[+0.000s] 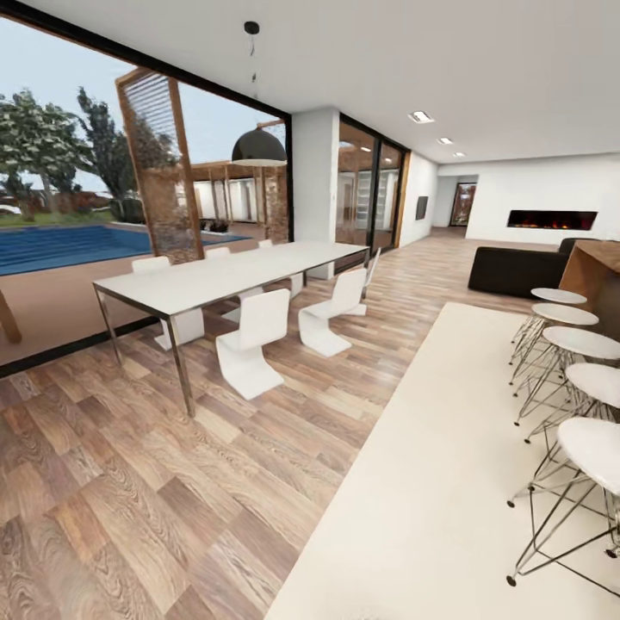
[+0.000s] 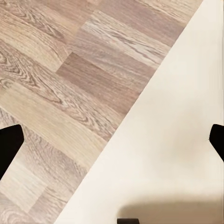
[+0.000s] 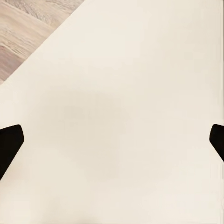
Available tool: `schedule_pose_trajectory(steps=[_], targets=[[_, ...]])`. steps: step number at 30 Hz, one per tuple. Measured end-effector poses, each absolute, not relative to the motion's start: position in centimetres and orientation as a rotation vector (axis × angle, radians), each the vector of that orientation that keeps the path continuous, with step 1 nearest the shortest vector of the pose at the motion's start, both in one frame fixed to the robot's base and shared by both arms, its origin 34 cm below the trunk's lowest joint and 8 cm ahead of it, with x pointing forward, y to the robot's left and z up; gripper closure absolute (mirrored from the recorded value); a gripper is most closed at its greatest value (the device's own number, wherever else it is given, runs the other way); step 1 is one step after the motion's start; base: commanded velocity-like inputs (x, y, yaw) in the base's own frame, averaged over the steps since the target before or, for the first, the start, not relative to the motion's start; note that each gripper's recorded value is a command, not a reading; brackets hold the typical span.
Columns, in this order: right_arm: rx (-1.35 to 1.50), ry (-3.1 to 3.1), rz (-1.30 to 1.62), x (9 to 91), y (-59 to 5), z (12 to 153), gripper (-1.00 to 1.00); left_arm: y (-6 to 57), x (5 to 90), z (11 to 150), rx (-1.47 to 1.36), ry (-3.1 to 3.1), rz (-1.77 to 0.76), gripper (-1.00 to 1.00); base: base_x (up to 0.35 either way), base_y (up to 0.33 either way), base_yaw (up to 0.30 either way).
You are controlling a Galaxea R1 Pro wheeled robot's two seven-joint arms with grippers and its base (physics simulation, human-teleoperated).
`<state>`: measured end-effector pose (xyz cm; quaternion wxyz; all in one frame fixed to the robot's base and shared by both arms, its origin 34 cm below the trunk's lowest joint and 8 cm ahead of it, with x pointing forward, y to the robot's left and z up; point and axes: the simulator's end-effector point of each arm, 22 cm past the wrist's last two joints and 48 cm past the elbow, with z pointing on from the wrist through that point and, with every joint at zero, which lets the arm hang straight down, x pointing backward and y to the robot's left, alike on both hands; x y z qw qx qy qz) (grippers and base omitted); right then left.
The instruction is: Set up a coffee station on the kitchen countertop: keep the coffee maker on the countertop, move the bottle of coffee from the kitchen shelf to the counter next to the coffee maker, place a paper coffee filter on top of the coffee maker, put the saucer next to the coffee maker with the coffee cup on the saucer, and place the electric kettle next to the coffee maker.
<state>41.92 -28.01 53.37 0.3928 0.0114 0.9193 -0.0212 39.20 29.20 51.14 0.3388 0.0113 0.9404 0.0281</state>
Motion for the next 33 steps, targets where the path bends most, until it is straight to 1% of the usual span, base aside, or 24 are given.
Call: schedule_pose_trajectory(steps=[33], targets=[[0.029, 2.334, -0.053, 42.0, -28.0, 57.6, -1.0, 29.3, 39.2, 55.3, 0.03, 2.45, 0.076, -1.0, 0.0, 0.0, -0.267]])
